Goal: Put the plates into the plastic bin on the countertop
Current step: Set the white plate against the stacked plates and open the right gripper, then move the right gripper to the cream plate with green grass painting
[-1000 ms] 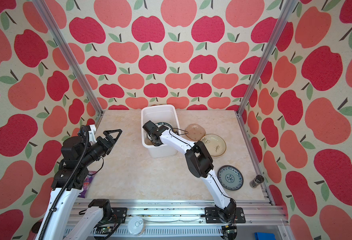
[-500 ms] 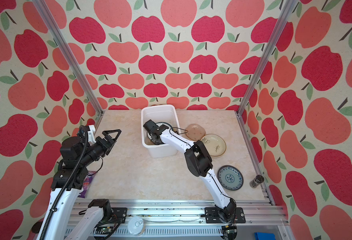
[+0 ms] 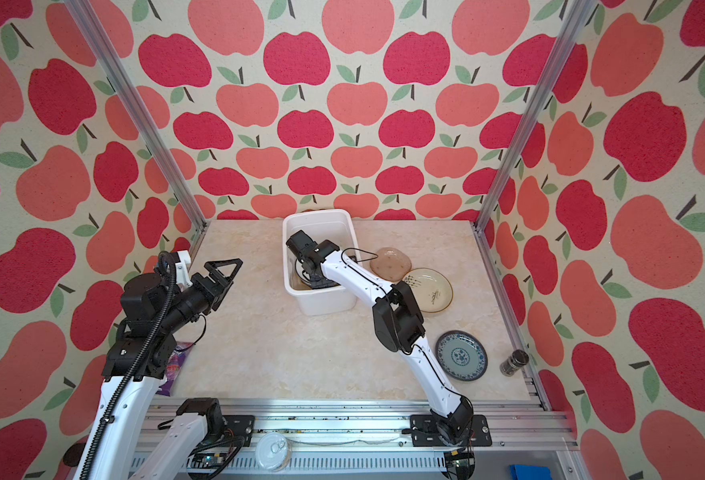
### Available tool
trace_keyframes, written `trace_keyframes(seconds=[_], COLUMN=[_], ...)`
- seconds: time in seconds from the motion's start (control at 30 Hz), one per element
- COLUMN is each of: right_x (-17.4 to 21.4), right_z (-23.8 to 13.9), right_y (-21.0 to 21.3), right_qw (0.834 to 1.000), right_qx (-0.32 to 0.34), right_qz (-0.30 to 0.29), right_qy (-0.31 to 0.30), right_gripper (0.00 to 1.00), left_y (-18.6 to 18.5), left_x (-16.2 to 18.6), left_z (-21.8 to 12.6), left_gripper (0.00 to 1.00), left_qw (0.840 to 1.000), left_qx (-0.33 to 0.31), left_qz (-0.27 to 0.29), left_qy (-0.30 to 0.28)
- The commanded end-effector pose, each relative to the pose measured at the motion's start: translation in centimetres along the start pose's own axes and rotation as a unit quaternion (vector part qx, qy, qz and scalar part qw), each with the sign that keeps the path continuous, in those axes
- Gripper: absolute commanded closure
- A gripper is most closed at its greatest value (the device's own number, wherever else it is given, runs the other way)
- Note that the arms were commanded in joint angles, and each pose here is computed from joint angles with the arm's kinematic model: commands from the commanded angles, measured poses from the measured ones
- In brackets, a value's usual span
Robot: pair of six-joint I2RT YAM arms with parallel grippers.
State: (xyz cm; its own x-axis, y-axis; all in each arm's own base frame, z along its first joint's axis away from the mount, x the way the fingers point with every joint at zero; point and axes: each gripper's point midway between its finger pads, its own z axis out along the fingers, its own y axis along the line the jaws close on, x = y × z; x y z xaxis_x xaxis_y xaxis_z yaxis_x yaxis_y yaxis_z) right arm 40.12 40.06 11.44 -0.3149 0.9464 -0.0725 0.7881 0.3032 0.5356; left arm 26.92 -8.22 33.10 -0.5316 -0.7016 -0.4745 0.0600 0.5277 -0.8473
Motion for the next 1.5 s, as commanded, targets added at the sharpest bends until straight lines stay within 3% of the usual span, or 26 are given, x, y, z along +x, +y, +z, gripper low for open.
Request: trace_keyframes(seconds=[0.0,0.27,0.4,0.57,0.7,0.83,0.97,1.03,1.23,1.33,1.47], right_x=[-1.5,-1.5,-0.6,0.9,1.4,1.5,-1.4,-3.8,-12.1,-15.8,-20.5], right_z=[-0.6,-2.7,-6.0,-10.2,-13.2,-17.3,-22.8,-24.7,-27.2,-27.1,-25.6], right_y=[-1.4,0.5,3.5,5.0,5.3,5.9,4.3,3.0,-2.4,-5.8,-9.9], right_qw=[1.0,0.999,0.991,0.968,0.935,0.873,0.814,0.803,0.824,0.838,0.872], right_qx=[0.026,-0.018,-0.072,-0.125,-0.171,-0.235,-0.25,-0.246,-0.222,-0.196,-0.17], right_qz=[0.001,-0.029,-0.111,-0.216,-0.308,-0.415,-0.517,-0.538,-0.512,-0.496,-0.44], right_qy=[-0.017,-0.002,0.014,0.031,0.051,0.097,0.084,0.072,0.1,0.115,0.129], right_gripper=[0.15,0.15,0.16,0.18,0.19,0.2,0.2,0.2,0.22,0.22,0.21], left_y=[-0.8,-1.3,-1.6,-1.5,-1.5,-2.4,-4.2,-5.1,-8.5,-10.4,-13.0], left_x=[-0.2,-0.2,0.0,0.5,1.1,1.8,3.3,4.2,7.8,10.7,15.2], left_z=[-0.6,-1.1,-1.2,-1.4,-1.9,-2.2,-1.5,-0.9,1.7,3.3,5.4], left_gripper=[0.01,0.01,0.01,0.01,0.01,0.01,0.01,0.01,0.01,0.01,0.01], left_qw=[1.0,1.0,1.0,1.0,0.998,0.995,0.985,0.976,0.943,0.917,0.885], left_qx=[0.007,0.009,0.011,0.005,-0.015,-0.023,-0.017,-0.015,0.004,0.015,0.042], left_qz=[-0.002,0.004,0.011,0.02,0.043,0.077,0.138,0.174,0.276,0.329,0.373], left_qy=[-0.002,-0.003,0.005,0.017,0.039,0.066,0.107,0.129,0.187,0.226,0.276])
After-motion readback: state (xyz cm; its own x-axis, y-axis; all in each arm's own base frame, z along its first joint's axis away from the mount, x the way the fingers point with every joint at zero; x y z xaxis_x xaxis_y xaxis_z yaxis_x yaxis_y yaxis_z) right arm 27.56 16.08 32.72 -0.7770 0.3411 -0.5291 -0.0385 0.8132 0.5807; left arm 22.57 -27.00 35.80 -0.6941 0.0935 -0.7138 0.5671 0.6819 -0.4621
